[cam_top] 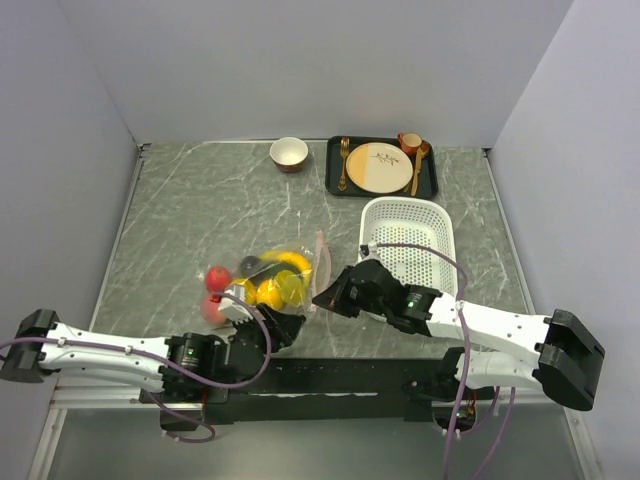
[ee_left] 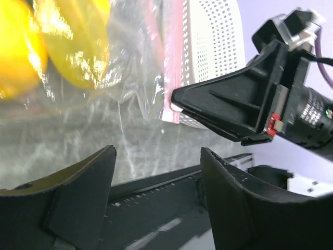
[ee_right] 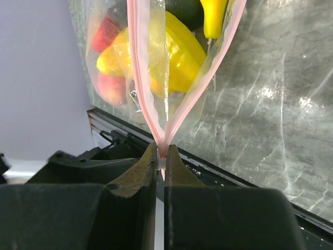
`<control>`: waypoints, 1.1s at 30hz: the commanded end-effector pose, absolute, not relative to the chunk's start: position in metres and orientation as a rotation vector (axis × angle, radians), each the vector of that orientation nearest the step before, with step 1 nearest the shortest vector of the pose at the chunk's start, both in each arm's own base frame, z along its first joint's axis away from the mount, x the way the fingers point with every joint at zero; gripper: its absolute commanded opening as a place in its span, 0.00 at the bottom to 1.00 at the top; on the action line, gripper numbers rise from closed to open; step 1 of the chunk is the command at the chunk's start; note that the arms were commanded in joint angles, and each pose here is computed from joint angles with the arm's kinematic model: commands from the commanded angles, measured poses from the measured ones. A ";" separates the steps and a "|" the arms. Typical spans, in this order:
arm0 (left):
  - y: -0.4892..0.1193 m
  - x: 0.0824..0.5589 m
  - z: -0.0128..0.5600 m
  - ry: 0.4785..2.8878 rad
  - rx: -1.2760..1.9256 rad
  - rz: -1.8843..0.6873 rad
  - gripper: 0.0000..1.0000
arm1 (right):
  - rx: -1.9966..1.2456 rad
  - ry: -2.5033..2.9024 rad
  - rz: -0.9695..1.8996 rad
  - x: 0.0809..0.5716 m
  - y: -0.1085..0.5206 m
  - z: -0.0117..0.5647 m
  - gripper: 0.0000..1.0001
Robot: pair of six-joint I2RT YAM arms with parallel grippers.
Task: Place the food in the zip-top bag and seal the zipper
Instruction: Zip the zipper food storage bag at the center of the board.
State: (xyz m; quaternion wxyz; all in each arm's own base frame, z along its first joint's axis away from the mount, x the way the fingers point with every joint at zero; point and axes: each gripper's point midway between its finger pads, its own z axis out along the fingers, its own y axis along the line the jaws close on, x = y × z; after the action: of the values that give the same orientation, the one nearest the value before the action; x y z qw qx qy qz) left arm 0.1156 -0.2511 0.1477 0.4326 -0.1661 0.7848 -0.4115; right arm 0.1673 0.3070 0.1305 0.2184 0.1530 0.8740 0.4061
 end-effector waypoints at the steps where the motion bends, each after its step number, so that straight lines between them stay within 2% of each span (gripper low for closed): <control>1: -0.266 0.109 0.144 1.992 -0.639 -1.157 0.74 | 0.435 2.339 1.223 0.173 0.315 0.151 0.04; 5: -0.268 0.110 0.138 2.010 -0.730 -1.185 0.73 | 0.440 2.322 1.224 0.175 0.313 0.154 0.04; 12: -0.245 0.140 0.137 1.901 -0.861 -1.388 0.69 | 0.452 2.313 1.208 0.175 0.307 0.152 0.04; 18: -0.253 0.148 0.145 1.906 -0.800 -1.421 0.70 | 0.459 2.304 1.200 0.177 0.306 0.154 0.04; 20: -0.265 0.144 0.160 1.867 -0.787 -1.569 0.70 | 0.459 2.300 1.202 0.177 0.307 0.154 0.04; 23: -0.273 0.144 0.157 1.870 -0.771 -1.622 0.70 | 0.461 2.310 1.193 0.177 0.307 0.151 0.04; 33: -0.286 0.149 0.158 1.871 -0.753 -1.648 0.59 | 0.454 2.318 1.187 0.177 0.308 0.149 0.04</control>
State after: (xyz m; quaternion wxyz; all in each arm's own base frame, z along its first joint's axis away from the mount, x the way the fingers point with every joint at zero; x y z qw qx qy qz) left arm 0.1468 -0.2807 0.1269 0.2635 -0.2849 0.7278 -0.5654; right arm 0.1692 0.3062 0.1390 0.2306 0.1568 0.8616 0.4242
